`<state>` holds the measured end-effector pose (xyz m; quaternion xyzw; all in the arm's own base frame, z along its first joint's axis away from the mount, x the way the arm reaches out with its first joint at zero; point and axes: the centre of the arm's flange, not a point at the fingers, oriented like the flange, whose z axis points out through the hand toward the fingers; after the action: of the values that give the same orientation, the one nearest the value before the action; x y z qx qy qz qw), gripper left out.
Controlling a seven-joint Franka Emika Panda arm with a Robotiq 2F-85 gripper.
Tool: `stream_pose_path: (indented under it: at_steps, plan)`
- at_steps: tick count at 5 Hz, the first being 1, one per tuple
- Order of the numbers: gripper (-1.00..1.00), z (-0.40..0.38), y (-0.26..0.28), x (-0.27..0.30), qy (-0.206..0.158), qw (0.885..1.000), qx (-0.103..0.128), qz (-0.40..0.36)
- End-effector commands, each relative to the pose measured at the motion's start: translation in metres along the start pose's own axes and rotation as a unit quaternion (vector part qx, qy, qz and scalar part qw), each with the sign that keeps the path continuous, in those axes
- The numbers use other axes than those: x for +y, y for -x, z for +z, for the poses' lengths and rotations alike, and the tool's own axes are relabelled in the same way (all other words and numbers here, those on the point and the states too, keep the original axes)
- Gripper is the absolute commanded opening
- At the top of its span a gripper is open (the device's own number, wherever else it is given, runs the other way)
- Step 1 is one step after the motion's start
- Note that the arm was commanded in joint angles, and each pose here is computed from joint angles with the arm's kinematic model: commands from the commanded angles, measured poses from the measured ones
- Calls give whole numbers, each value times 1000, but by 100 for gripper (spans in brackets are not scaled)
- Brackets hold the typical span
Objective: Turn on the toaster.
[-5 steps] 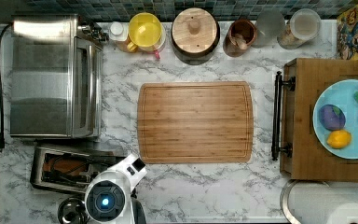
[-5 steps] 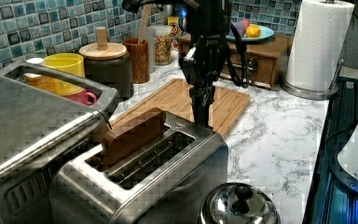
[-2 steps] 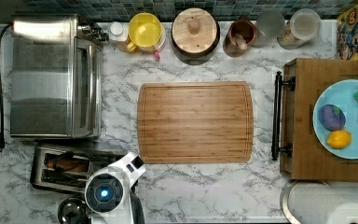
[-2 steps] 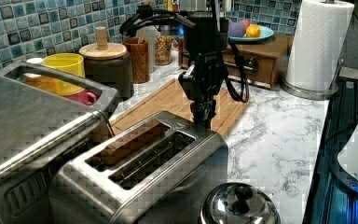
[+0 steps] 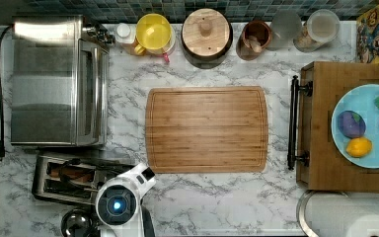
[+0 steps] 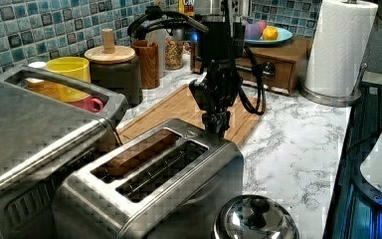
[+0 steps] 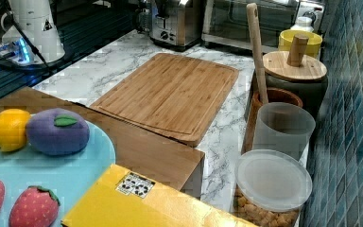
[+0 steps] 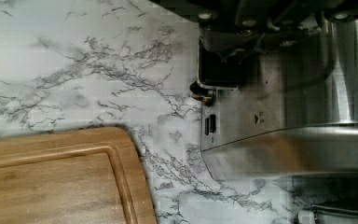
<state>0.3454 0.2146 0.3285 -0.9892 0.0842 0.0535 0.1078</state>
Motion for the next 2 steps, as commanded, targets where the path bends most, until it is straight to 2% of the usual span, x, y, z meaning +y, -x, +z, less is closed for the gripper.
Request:
stream_pose_path:
  at_steps: [1,2]
  plan:
    - [-100,155,87,88,90,987,-131,30]
    - [-100,179,85,111,119,979,-159,53]
